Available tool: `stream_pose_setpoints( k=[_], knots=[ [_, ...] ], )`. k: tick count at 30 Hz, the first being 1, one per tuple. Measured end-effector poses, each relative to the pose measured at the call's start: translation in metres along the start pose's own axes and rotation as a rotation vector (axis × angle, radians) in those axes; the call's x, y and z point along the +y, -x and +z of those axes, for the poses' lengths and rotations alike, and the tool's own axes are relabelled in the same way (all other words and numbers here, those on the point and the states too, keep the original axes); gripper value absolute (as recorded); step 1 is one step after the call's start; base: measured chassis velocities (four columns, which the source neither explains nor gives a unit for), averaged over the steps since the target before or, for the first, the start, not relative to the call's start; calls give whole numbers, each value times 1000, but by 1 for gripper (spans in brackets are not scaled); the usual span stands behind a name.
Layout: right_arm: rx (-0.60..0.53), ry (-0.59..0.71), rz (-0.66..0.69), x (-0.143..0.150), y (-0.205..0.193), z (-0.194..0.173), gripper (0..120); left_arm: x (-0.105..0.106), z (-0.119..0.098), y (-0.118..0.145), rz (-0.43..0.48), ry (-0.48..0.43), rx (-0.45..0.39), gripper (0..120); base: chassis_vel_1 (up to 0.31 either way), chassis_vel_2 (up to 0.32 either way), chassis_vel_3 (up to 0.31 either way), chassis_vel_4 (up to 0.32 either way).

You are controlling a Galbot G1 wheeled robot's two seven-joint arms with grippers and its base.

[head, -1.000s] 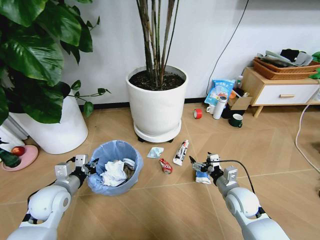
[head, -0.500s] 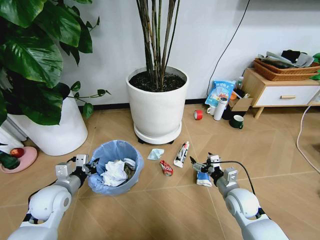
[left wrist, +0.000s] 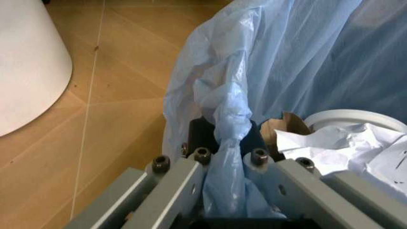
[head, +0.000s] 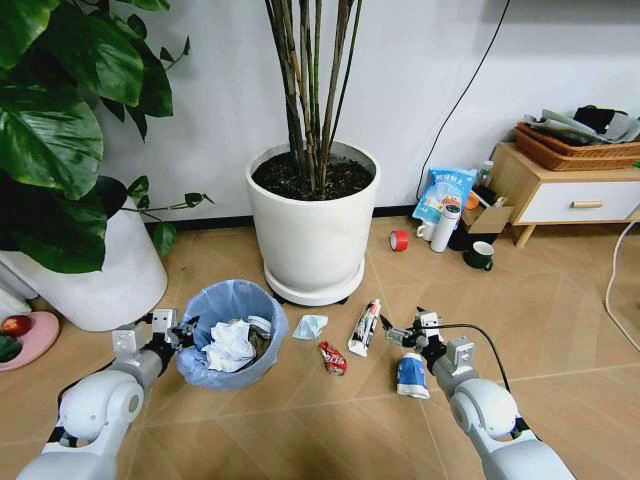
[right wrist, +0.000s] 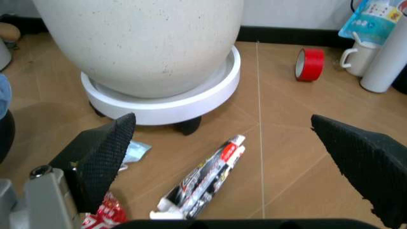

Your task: Pick up the trash bin and place the garbage on the floor into it.

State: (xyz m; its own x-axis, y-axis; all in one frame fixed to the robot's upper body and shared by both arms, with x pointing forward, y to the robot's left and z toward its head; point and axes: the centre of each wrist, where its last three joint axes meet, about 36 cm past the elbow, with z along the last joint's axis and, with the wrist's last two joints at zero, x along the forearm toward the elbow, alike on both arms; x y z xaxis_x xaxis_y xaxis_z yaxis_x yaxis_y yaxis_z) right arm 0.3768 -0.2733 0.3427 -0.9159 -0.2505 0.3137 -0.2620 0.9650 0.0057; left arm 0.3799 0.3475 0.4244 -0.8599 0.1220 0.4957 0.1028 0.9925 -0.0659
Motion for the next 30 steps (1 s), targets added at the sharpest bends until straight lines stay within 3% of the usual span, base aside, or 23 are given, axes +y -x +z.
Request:
stream_pose_setpoints(
  k=[7, 14, 20, 30],
  knots=[
    [34, 6, 13, -4, -7, 8, 100, 1, 3, -2, -5, -4, 5, 0, -38, 60, 49, -49],
    [156, 43, 89, -27, -19, 57, 100, 0, 5, -7, -9, -13, 3, 0, 0, 0, 0, 0],
    [232, 86, 114, -30, -12, 98, 100, -3, 5, -8, -4, -8, 3, 0, 0, 0, 0, 0],
    [304, 108, 117, -23, 1, 135, 100, -3, 3, -10, -3, 6, 6, 0, 0, 0, 0, 0]
  ],
)
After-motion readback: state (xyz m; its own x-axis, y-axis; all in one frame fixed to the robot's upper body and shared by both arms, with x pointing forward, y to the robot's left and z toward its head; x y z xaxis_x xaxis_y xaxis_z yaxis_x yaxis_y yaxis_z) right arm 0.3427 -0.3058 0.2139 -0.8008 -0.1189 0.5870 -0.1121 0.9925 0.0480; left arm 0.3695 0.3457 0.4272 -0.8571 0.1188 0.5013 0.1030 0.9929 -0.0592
